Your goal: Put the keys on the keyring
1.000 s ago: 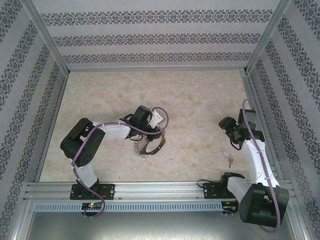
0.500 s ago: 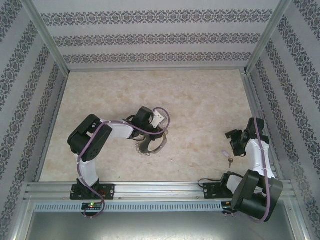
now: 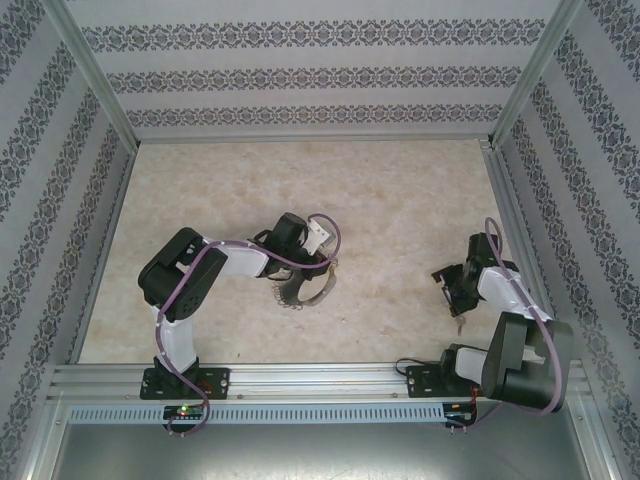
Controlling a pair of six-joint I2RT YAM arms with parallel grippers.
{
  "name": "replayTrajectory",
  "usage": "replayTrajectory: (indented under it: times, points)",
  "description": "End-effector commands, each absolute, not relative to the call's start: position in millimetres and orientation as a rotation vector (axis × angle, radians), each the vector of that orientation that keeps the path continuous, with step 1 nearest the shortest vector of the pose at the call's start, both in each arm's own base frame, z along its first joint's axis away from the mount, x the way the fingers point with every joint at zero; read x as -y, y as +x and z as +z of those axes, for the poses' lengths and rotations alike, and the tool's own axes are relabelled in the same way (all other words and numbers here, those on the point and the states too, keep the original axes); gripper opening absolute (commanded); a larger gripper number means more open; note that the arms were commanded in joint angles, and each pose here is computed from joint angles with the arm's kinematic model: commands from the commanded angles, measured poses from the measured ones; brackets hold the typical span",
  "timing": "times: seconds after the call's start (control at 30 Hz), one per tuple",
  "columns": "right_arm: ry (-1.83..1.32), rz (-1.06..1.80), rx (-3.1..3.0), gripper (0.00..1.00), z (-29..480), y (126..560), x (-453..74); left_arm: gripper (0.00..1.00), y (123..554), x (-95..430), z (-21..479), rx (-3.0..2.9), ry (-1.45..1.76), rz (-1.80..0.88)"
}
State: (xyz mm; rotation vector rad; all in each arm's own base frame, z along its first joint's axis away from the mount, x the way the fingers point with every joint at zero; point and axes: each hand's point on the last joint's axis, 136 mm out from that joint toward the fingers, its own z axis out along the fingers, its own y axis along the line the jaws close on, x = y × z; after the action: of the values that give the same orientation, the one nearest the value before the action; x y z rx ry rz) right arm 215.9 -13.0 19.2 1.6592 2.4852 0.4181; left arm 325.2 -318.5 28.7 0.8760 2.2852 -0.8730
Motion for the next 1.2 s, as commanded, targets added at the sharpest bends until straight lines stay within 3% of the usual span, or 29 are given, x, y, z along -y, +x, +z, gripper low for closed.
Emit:
replayTrajectory:
  times: [0.0, 0.5, 0.67, 0.87, 1.17]
  points:
    - [1.664, 0.447, -2.451, 0.67, 18, 230, 8, 0.0, 325, 326, 30, -2.263, 0.873, -0.9]
    - [1.446, 0.676, -2.544, 0.66, 18, 313, -80, 0.0, 328, 329, 35, -2.255, 0.866, -0.905]
    - [1.248, 0.771, -2.53, 0.64, 54, 346, -110, 0.0, 326, 329, 36, -2.256, 0.875, -0.897]
    - [1.089, 0.58, -2.465, 0.65, 103, 334, -77, 0.0, 326, 331, 38, -2.245, 0.868, -0.912]
    - [1.043, 0.531, -2.552, 0.55, 73, 313, -53, 0.0, 323, 331, 35, -2.26, 0.887, -0.916]
